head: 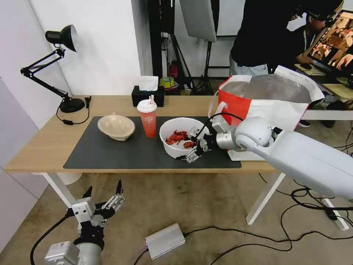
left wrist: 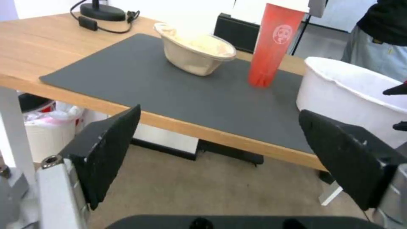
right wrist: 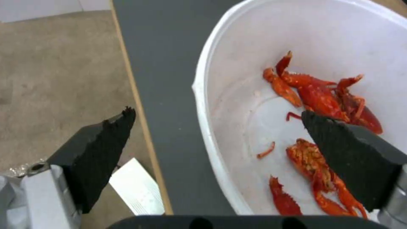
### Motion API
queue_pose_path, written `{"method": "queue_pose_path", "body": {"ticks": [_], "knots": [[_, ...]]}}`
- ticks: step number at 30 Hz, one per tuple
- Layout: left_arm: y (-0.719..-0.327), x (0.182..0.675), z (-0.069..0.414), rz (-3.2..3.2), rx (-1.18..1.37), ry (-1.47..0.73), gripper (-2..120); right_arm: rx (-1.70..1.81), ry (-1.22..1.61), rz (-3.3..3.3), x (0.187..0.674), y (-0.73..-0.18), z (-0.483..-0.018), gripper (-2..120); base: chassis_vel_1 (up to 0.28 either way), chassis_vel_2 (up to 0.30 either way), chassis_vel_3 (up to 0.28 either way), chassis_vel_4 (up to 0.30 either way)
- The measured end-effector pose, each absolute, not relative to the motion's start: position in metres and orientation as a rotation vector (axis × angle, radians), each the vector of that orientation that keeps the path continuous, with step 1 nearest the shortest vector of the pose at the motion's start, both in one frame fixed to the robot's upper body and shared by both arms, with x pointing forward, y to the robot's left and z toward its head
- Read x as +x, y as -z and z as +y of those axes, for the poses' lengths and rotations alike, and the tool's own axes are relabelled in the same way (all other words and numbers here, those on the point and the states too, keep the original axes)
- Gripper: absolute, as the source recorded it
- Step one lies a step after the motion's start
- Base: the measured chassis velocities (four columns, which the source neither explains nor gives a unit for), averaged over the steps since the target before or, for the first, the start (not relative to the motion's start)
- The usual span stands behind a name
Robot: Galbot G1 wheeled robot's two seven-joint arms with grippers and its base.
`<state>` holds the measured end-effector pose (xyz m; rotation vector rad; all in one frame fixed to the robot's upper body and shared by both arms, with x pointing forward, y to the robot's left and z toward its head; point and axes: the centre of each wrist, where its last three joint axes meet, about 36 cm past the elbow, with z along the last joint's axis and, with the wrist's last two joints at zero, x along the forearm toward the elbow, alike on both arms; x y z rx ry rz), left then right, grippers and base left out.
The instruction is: Pick up the trash from the table and place it into the takeout bag.
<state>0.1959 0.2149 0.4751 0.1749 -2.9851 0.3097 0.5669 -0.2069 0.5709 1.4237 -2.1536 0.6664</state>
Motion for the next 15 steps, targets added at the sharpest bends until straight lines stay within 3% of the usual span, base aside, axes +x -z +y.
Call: {"method": "queue_pose_path", "body": {"ticks": [15], "knots": [[-0.4733, 0.1972, 0.2152, -2.984, 0.175, -0.314, 100, 1.407, -0.664, -2.138, 0.5729, -0.5593, -0.206, 100, 0.0, 0.0, 0.0, 0.0]]}}
